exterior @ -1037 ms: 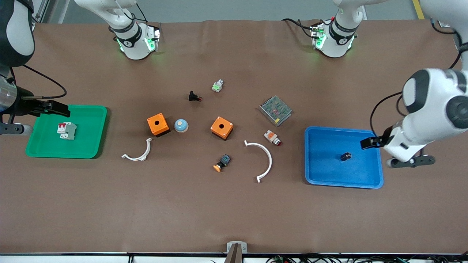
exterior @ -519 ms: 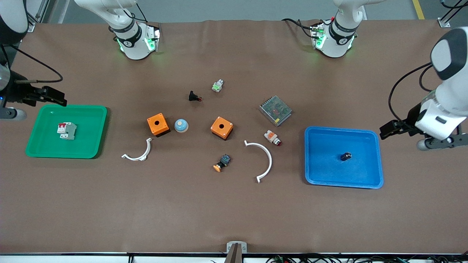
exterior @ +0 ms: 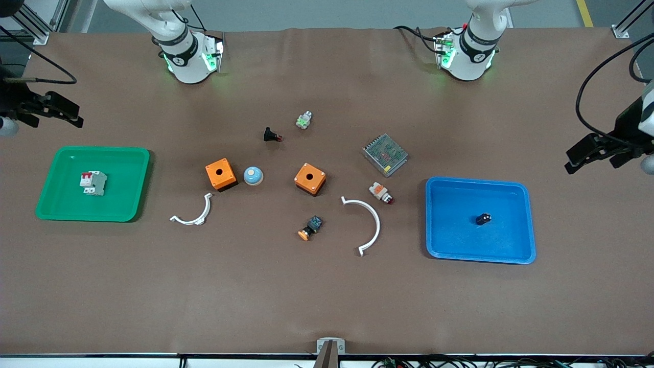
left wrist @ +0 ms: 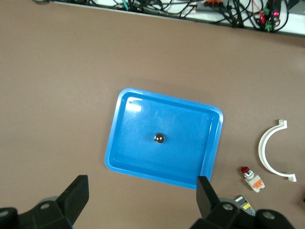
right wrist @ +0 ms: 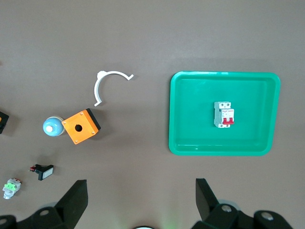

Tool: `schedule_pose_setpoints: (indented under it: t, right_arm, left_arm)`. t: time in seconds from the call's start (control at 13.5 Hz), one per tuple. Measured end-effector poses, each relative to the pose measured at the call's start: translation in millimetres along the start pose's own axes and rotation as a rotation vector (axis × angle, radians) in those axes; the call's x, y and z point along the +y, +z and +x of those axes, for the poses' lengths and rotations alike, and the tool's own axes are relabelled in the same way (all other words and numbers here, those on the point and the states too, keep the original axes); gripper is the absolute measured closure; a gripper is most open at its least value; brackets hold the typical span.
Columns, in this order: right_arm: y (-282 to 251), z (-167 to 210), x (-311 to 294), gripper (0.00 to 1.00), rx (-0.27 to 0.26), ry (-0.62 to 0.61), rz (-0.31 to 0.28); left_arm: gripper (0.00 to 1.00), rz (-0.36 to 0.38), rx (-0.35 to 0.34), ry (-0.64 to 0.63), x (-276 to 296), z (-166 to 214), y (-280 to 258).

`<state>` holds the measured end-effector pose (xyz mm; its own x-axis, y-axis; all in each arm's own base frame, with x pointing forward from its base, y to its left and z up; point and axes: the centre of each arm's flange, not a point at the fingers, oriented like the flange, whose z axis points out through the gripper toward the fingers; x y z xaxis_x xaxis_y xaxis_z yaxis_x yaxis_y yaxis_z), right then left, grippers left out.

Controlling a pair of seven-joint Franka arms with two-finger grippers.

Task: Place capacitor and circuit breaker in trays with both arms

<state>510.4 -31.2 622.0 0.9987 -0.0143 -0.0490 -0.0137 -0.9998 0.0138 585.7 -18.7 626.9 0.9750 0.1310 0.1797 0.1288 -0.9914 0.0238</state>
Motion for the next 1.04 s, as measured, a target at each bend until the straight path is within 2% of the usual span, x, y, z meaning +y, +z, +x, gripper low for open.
schedule_pose_setpoints:
  t: [0.3, 0.67, 1.04]
  right_arm:
    - [-14.2, -7.4, -0.6, 0.0, 0.046, 0.001, 0.017]
    - [-13.8, -6.3, 6.1, 0.0, 0.059, -0.024, 0.033]
    - [-13.4, -6.1, 4.2, 0.0, 0.06, -0.035, 0.032]
  left_arm:
    - [0.0, -0.003, 0.016, 0.016, -0.1, 1.7, -8.3]
    - [0.0, 0.005, -0.012, 0.022, -0.9, -1.2, -7.7]
    - [0.0, 0.005, -0.011, 0.026, 2.0, -3.4, -13.3]
